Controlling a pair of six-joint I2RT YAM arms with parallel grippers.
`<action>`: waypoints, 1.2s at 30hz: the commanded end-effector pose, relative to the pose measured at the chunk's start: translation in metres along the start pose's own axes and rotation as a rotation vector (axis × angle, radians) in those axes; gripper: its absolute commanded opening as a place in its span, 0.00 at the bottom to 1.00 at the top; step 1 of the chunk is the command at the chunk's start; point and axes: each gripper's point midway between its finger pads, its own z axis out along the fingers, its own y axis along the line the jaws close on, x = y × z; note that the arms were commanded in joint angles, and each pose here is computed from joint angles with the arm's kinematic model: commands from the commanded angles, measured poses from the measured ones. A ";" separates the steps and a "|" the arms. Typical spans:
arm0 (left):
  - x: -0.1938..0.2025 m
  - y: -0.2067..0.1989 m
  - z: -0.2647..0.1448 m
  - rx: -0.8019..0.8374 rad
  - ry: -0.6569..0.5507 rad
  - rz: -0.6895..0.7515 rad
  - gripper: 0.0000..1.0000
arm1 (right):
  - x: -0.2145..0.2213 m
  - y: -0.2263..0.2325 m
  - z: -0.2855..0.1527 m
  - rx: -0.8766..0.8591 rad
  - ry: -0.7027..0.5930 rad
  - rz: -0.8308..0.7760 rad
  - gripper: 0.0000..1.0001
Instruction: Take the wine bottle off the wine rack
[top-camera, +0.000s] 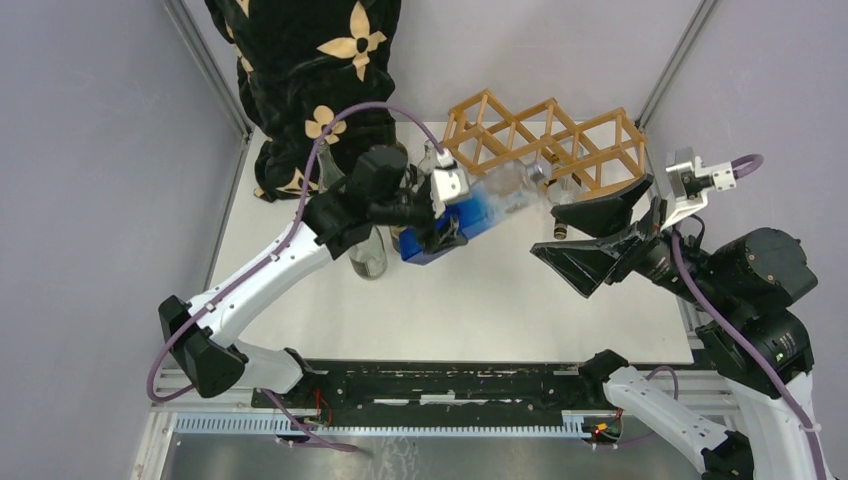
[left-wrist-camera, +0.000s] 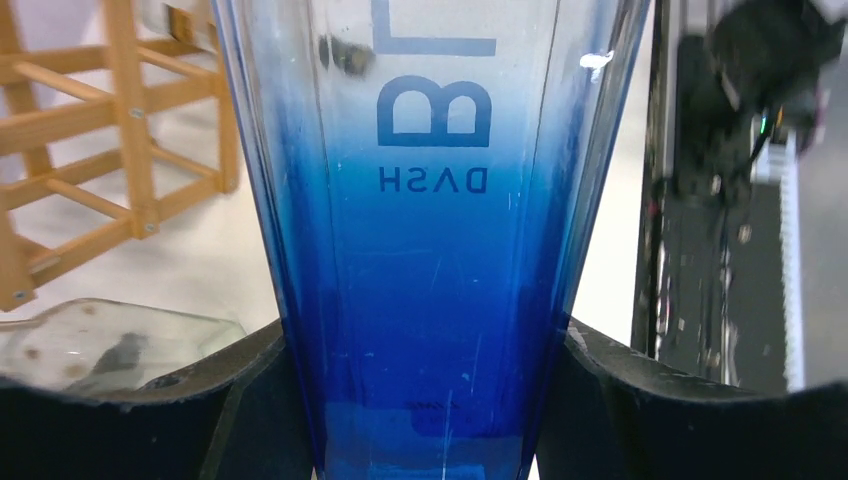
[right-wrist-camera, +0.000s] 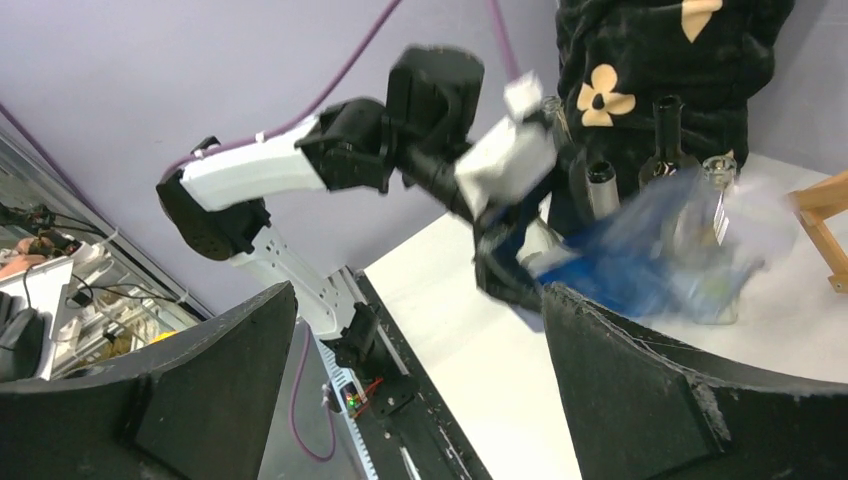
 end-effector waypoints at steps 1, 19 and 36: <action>-0.128 0.034 -0.041 -0.034 -0.403 -0.068 0.02 | 0.001 -0.002 0.000 -0.018 -0.027 -0.060 0.98; -0.167 -0.044 -0.070 0.482 -0.463 -0.175 0.02 | 0.022 -0.045 0.056 -0.042 -0.103 -0.059 0.98; -0.134 -0.043 -0.054 0.417 -0.366 -0.254 0.29 | 0.030 -0.057 0.096 -0.122 -0.123 -0.008 0.56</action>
